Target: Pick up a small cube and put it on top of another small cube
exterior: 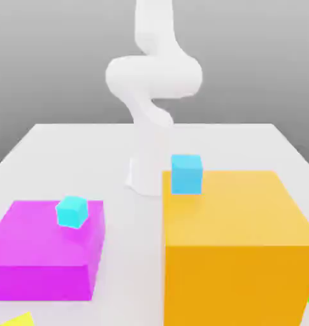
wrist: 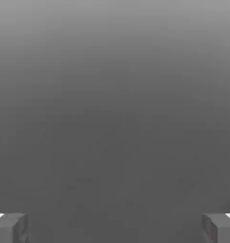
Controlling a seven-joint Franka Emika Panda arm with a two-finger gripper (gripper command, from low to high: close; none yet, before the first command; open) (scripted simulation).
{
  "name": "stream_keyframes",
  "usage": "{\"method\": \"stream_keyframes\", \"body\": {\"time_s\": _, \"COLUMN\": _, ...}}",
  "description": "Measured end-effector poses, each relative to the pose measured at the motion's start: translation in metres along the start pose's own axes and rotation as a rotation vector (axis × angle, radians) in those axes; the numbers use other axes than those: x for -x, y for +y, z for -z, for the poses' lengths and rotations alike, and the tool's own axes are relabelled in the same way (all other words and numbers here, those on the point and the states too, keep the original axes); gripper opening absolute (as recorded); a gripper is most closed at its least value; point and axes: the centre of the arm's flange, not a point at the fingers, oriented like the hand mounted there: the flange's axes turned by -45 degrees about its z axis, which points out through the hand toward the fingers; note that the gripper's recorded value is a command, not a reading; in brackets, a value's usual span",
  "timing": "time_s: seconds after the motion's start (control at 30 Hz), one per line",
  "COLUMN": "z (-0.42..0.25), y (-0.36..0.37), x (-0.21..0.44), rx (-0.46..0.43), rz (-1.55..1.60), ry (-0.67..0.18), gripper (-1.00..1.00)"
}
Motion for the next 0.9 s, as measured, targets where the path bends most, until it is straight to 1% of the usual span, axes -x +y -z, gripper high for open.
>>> {"method": "stream_keyframes", "body": {"time_s": 0.23, "z": -0.115, "y": 0.036, "x": -0.008, "rx": 0.075, "rz": -0.185, "ry": -0.158, "gripper": 0.0}}
{"method": "stream_keyframes", "body": {"time_s": 0.47, "z": -0.228, "y": 0.084, "x": 0.013, "rx": 0.154, "rz": -0.372, "ry": -0.305, "gripper": 0.0}}
{"method": "stream_keyframes", "body": {"time_s": 0.7, "z": -0.333, "y": 0.143, "x": 0.063, "rx": 0.241, "rz": -0.573, "ry": -0.448, "gripper": 0.0}}
{"method": "stream_keyframes", "body": {"time_s": 0.9, "z": -0.415, "y": 0.183, "x": 0.128, "rx": 0.311, "rz": -0.732, "ry": -0.569, "gripper": 0.0}}
